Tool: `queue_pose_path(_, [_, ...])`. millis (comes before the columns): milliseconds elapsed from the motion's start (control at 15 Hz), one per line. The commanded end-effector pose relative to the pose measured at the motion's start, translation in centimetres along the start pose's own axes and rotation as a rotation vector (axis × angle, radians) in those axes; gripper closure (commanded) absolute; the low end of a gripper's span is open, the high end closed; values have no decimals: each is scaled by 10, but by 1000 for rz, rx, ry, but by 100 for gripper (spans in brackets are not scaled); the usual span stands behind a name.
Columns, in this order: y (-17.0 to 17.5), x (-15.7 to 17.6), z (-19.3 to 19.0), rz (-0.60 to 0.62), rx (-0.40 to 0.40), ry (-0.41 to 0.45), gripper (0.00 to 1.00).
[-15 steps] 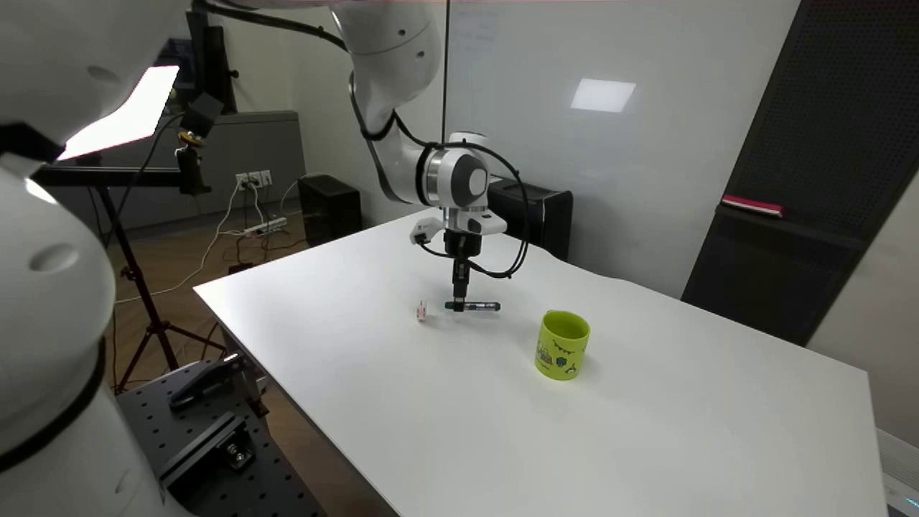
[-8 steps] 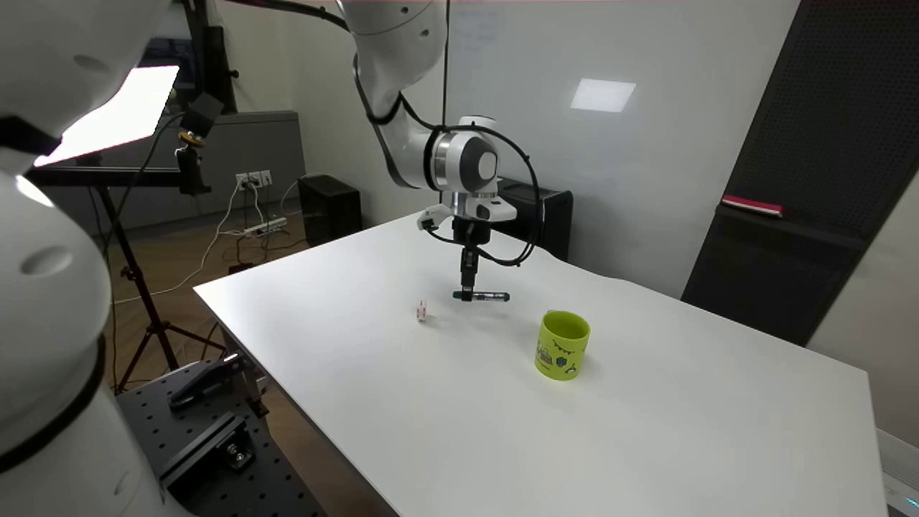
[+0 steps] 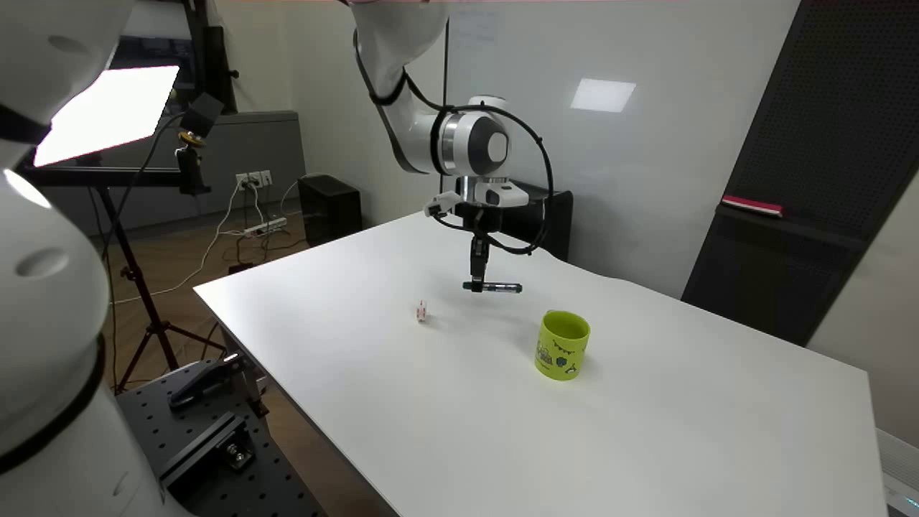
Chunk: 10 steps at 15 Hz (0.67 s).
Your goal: Put the marker in the cup
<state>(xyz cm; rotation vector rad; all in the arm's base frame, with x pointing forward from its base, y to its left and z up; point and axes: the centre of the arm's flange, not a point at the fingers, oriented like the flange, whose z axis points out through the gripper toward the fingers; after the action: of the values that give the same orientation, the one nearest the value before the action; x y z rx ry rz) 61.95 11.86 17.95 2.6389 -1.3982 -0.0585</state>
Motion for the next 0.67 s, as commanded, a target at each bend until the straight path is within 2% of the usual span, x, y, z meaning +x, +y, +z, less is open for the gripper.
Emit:
queue_pose_path(0, [38, 6, -21, 63, -1, 5, 95])
queue_pose_path(400, [84, 33, -30, 138, 25, -43, 95])
queue_pose_path(600, [98, 51, -33, 143, 96, -89, 95])
